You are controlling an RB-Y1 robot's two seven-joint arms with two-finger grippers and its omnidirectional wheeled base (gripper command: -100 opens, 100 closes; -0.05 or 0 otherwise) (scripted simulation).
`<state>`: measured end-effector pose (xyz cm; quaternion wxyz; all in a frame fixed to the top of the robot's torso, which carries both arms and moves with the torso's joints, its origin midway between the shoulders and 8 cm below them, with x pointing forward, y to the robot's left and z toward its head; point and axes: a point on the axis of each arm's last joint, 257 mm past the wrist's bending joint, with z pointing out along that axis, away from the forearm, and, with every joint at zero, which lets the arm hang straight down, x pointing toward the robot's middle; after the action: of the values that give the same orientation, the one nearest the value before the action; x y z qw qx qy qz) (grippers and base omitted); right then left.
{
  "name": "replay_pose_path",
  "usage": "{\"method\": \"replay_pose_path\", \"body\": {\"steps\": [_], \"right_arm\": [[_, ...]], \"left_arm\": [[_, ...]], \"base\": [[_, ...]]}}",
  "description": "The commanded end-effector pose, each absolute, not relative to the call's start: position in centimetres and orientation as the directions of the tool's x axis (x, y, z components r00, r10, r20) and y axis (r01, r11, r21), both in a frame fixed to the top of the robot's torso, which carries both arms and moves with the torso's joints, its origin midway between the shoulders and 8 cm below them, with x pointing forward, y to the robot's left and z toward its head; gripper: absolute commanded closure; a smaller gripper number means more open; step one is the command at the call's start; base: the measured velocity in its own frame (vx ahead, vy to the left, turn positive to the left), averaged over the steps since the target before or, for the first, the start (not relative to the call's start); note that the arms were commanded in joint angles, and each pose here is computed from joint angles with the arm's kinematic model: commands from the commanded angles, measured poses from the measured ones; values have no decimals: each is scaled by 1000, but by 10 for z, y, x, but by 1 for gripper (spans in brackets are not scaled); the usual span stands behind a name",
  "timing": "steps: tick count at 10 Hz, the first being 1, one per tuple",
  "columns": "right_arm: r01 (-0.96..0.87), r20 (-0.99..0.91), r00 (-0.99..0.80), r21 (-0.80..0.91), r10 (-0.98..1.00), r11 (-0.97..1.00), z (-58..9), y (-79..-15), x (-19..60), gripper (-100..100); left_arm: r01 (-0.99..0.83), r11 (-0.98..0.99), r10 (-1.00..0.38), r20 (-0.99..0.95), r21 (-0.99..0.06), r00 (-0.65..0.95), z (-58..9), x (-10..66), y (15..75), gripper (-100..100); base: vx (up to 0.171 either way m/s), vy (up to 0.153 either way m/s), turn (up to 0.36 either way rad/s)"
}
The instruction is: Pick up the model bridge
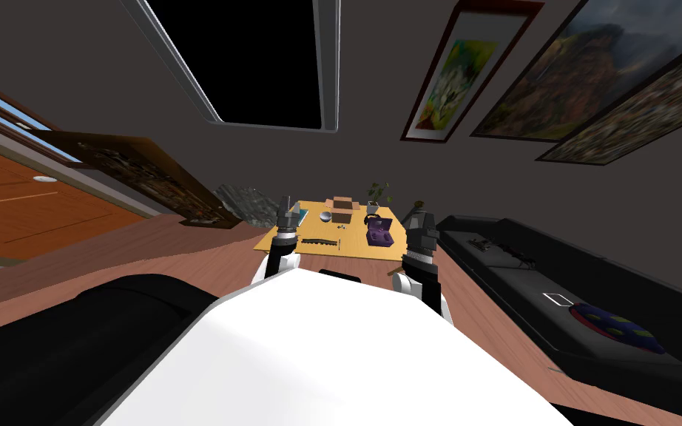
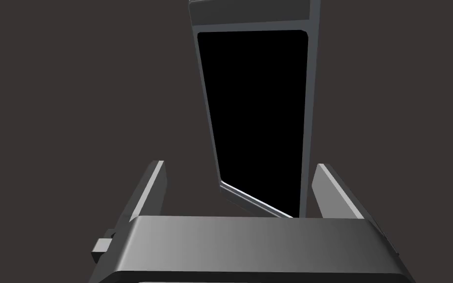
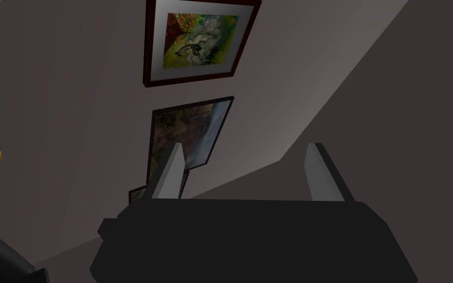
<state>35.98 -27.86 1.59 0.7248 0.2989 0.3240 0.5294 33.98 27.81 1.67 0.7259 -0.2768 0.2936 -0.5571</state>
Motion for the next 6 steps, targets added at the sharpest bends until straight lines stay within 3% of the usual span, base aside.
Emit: {"method": "replay_pose_path", "body": {"steps": [1,6], "right_arm": [[-574,-153,229,776,961,261,16,-279,360,0],[-574,-153,229,776,961,261,16,-279,360,0]], "left_arm": [[636,232,-972,-143,-736,189,12,345,276,-100],[549,236,-972,-194,-802,134,-23,381,283,-100]], "base": [[-30,0,12],[-63,20,11]]}}
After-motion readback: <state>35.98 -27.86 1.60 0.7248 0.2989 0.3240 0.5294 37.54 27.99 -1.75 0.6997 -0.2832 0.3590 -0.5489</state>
